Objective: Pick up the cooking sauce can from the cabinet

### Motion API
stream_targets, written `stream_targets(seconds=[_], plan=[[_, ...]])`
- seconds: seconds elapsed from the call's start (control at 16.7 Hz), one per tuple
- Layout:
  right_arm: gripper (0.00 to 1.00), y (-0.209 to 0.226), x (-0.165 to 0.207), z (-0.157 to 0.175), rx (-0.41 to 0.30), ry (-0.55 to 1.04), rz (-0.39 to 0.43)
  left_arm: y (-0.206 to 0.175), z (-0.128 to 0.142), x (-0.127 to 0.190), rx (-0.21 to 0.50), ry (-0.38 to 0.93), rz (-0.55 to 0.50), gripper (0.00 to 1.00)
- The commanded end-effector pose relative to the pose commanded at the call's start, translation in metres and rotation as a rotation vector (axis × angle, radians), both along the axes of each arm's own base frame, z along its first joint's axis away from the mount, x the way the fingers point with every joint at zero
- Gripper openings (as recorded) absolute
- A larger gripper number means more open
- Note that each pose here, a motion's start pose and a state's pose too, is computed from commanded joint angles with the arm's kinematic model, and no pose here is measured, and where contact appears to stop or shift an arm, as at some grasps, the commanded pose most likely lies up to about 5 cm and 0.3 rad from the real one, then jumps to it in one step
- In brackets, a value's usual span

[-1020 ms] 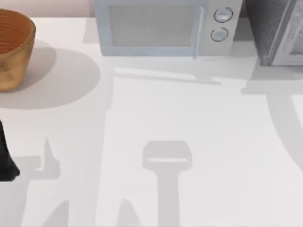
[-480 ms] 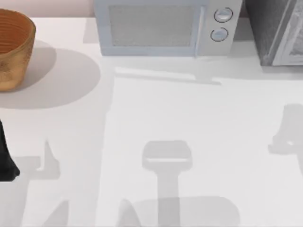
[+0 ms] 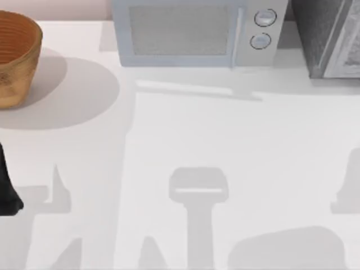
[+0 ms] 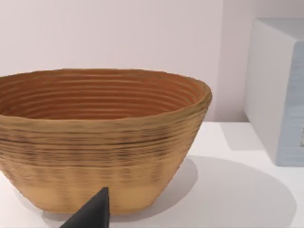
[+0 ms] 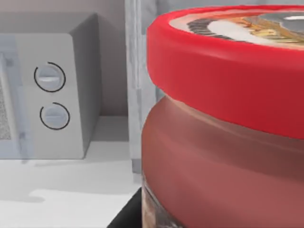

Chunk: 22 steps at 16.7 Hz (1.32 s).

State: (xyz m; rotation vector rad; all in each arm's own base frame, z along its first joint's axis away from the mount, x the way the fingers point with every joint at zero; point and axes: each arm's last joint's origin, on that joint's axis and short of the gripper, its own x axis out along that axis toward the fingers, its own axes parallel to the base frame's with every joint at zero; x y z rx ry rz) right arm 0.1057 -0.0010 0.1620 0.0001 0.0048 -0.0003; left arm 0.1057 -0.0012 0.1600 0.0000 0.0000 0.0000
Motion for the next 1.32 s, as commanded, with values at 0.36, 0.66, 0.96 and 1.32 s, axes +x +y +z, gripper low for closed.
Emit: stream_targets(seconds=[0.36,0.66,0.96,1.32], plan=[[0.00,0.000,0.000,-0.003,0.002,0.003,0.002,0.000,0.000,0.000,0.000,0.000,0.000,1.00],[0.00,0.001,0.006,0.012,-0.011,-0.012,0.050,0.000,0.000,0.000,0.000,0.000,0.000,1.00],[0.00,0.001,0.027,0.035,-0.017,-0.011,0.140,0.000,0.000,0.000,0.000,0.000,0.000,1.00],[0.00,-0.001,0.063,0.052,-0.017,-0.013,0.250,0.000,0.000,0.000,0.000,0.000,0.000,1.00]])
